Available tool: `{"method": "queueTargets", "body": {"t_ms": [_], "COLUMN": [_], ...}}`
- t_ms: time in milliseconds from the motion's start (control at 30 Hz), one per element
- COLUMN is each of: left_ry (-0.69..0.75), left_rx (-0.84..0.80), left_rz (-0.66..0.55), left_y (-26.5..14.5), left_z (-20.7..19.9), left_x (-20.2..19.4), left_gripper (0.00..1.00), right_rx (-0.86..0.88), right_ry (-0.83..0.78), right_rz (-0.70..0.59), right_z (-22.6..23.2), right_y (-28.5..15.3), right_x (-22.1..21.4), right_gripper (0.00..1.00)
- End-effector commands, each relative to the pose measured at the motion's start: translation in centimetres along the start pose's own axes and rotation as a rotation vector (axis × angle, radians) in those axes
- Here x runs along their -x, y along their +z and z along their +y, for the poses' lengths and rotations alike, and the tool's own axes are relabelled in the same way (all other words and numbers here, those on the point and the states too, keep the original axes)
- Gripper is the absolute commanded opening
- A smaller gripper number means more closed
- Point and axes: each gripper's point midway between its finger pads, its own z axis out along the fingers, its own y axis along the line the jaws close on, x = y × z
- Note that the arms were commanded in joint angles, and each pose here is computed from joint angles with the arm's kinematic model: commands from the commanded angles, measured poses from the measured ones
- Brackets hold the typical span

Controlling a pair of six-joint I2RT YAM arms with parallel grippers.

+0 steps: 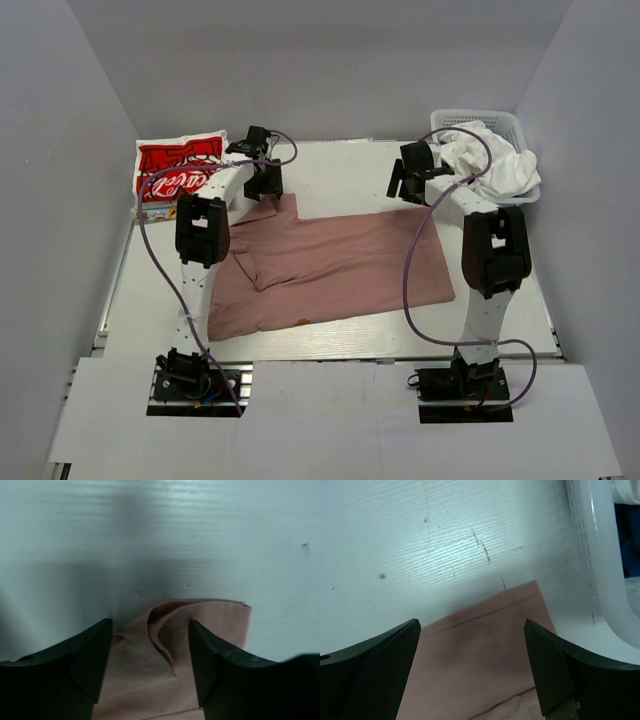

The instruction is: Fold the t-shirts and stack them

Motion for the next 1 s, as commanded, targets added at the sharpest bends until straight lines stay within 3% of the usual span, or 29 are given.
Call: {"method": "queueTargets", "body": {"t_ms": [0, 167, 267, 300, 333, 567, 600, 667, 700, 767, 800, 867, 900, 967], "left_ry": [0.079, 0.097, 0.117, 0.117, 0.137, 0.349, 0.368, 0.455, 0.480, 0.551, 0.570, 0.571, 0.571, 0.565], "left_rx": [0.001, -0.029, -0.009, -0.008, -0.009, -0.129, -0.126, -0.161, -0.175, -0.188, -0.203, -0.249, -0.258, -0.254], "left_rz": [0.009, 0.047, 0.035, 0.035, 0.035, -0.011, -0.021, -0.035, -0.027, -0.036, -0.020, -0.028, -0.035, -0.048], "left_y": [-1.6, -1.4, -1.7, -1.7, -1.7, -4.3, -5.0, -5.8, -6.1, -7.3, -7.3, -7.9, -8.4, -9.0], "left_z": [-0.4, -0.7, -0.2, -0.2, -0.2, -1.0, -0.5, -0.7, -0.7, -0.9, -1.3, -2.0, -2.1, -1.6], "left_x": [0.3, -2.3, -2.3, -2.3, -2.2, -1.0, -0.8, -0.9, -1.4, -1.6, -2.6, -2.9, -3.1, -3.0], "left_gripper": [0.70, 0.44, 0.18, 0.04, 0.00, 0.00, 0.00, 0.00, 0.00, 0.00, 0.00, 0.00, 0.00, 0.00], "right_rx": [-0.046, -0.063, -0.065, -0.067, -0.063, -0.054, -0.055, -0.046, -0.047, -0.043, -0.045, -0.040, -0.028, -0.031], "right_ry": [-0.016, 0.004, 0.018, 0.026, 0.029, 0.043, 0.046, 0.045, 0.046, 0.051, 0.054, 0.054, 0.056, 0.051], "right_rz": [0.000, 0.056, 0.085, 0.090, 0.095, 0.145, 0.151, 0.155, 0.162, 0.159, 0.158, 0.155, 0.133, 0.117], "right_z": [-0.7, -1.5, -1.6, -1.7, -1.6, -1.0, -0.8, -0.6, -0.7, -0.6, -0.8, -0.8, -0.5, -0.7], "right_y": [0.6, 2.8, 3.7, 3.9, 4.2, 5.8, 6.1, 6.0, 6.1, 5.8, 5.7, 5.3, 4.7, 4.4], "right_x": [1.2, 0.3, -0.8, -1.0, -1.2, -2.4, -2.7, -2.8, -3.2, -3.1, -3.2, -3.2, -2.4, -2.2], "right_gripper": [0.90, 0.90, 0.90, 0.90, 0.90, 0.87, 0.84, 0.67, 0.49, 0.35, 0.22, 0.13, 0.00, 0.00]}}
